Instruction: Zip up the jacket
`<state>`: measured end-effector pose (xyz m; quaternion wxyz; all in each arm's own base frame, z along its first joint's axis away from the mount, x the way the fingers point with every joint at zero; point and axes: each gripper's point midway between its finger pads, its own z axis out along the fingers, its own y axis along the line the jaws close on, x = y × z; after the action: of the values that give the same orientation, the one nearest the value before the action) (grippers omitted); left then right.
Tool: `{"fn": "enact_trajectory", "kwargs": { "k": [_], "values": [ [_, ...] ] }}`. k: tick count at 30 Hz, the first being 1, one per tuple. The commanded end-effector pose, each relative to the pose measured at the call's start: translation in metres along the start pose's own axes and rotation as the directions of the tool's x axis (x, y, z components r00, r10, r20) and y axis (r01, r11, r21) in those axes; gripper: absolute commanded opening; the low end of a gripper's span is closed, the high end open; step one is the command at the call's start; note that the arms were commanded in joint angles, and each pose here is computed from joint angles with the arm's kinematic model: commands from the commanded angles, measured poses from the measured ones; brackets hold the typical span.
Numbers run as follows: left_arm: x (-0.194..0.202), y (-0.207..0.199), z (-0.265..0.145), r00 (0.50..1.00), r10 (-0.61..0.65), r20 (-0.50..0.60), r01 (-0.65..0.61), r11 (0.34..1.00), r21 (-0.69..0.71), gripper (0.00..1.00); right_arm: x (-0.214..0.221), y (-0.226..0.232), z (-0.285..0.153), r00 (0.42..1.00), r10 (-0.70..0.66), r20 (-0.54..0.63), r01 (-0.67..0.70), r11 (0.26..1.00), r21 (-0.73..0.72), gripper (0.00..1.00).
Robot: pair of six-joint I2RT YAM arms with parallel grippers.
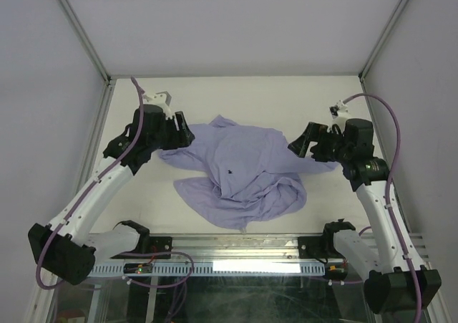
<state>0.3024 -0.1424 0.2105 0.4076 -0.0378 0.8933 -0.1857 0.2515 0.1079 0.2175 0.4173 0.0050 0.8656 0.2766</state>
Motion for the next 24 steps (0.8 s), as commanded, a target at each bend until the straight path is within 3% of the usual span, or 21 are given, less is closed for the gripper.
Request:
{"fn": "enact_trajectory", "kwargs": {
  "k": [1,5,9,12,18,20,22,23,24],
  "values": [
    [0.001,-0.069,-0.032,0.998,0.048,0.047,-0.056,0.981,0.188,0.65,0.011,0.000,0.008,0.998,0.030,-0.051,-0.031,0.999,-0.018,0.98],
    [0.051,-0.121,-0.023,0.990,0.141,-0.031,-0.129,0.961,0.243,0.72,0.024,-0.006,0.021,0.991,0.074,-0.112,-0.076,0.997,-0.013,0.96],
    [0.093,-0.148,0.004,0.975,0.202,-0.097,-0.176,0.959,0.222,0.82,0.032,-0.007,0.029,0.985,0.090,-0.145,-0.092,0.996,-0.008,0.95],
    [0.118,-0.137,0.023,0.975,0.145,-0.166,-0.120,0.981,0.153,0.87,0.035,-0.006,0.031,0.984,0.084,-0.157,-0.086,0.996,-0.009,0.95],
    [0.157,-0.111,0.045,0.969,0.103,-0.223,-0.084,0.992,0.090,0.86,0.047,0.006,0.036,0.980,0.058,-0.190,-0.066,0.997,-0.035,0.95],
    [0.162,-0.117,0.051,0.969,0.100,-0.225,-0.074,0.990,0.124,0.78,0.050,0.010,0.038,0.979,0.049,-0.196,-0.058,0.997,-0.042,0.94],
    [0.162,-0.126,0.057,0.970,0.100,-0.222,-0.063,0.984,0.167,0.62,0.052,0.015,0.039,0.979,0.037,-0.199,-0.049,0.997,-0.053,0.93],
    [0.162,-0.129,0.061,0.969,0.106,-0.223,-0.067,0.982,0.175,0.47,0.052,0.017,0.039,0.979,0.032,-0.200,-0.044,0.997,-0.056,0.93],
    [0.154,-0.130,0.063,0.971,0.117,-0.207,-0.080,0.981,0.179,0.26,0.051,0.019,0.039,0.980,0.021,-0.199,-0.034,0.997,-0.063,0.92]
  ]
}}
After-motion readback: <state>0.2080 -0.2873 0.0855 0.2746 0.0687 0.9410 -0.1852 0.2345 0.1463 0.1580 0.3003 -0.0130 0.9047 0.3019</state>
